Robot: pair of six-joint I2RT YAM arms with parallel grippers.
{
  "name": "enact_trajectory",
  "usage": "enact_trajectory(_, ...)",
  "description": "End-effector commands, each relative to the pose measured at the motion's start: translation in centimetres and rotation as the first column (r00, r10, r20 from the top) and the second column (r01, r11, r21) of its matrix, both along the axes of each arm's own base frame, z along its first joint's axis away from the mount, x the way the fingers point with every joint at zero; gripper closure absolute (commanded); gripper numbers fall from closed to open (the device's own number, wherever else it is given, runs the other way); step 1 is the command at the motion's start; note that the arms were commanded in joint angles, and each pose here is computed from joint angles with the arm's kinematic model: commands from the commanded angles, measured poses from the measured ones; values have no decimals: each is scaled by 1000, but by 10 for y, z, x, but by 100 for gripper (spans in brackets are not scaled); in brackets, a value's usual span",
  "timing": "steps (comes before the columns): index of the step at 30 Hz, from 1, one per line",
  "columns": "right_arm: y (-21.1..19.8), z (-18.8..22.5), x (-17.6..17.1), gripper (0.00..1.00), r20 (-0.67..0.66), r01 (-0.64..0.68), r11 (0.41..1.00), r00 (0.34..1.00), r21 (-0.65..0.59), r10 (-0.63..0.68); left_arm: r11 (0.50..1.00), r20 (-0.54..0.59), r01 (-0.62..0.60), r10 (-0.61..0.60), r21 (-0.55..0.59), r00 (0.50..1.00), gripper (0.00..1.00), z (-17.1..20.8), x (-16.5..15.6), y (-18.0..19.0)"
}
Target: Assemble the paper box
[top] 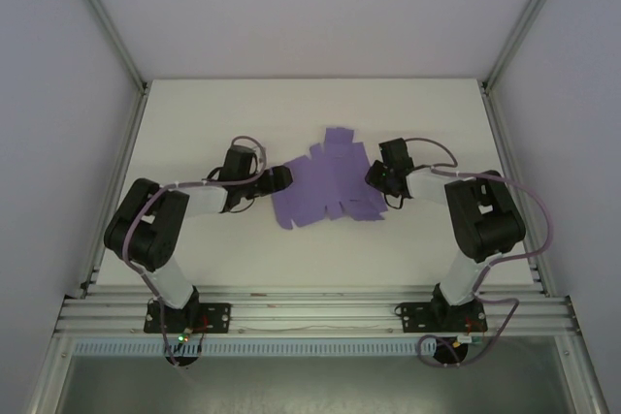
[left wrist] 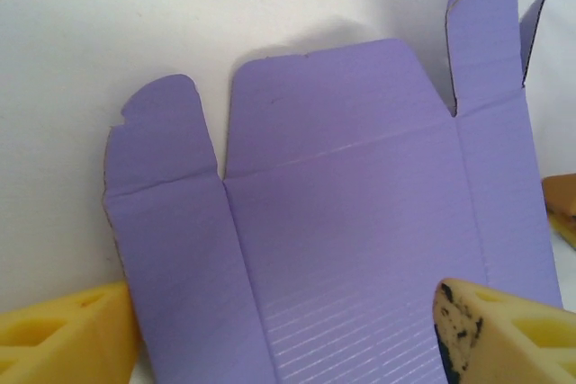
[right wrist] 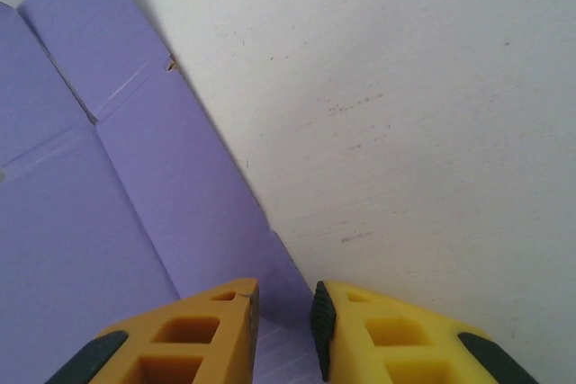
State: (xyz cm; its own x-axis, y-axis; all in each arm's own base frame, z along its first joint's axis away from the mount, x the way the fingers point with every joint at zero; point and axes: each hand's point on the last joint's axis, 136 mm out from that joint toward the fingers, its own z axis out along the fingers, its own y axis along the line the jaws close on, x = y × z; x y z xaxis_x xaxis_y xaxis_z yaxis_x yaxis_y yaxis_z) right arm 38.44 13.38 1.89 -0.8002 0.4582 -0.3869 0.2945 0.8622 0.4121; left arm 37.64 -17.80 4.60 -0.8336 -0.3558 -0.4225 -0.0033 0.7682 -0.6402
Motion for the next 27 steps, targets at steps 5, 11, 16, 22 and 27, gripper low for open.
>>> enact_trajectory(5,-32,-57,-60,73,-231,28,991,971,-132,-58,983,187,37,-3,-178,982,32,62,-2,-18)
enact_trajectory(11,-33,-49,-59,72,-202,29,992,978,-126,-54,982,252,21,28,-190,967,39,84,-5,-13)
enact_trajectory(16,-25,-50,-56,72,-186,27,996,982,-82,-42,1000,141,-19,21,-16,990,39,44,-2,-10)
enact_trajectory(22,-19,-50,-53,72,-175,26,998,984,-50,-34,1000,97,-3,5,-21,995,55,25,4,-25)
enact_trajectory(27,-21,-38,-50,70,-142,30,998,989,-50,-37,999,139,-7,13,-46,990,83,39,7,-27)
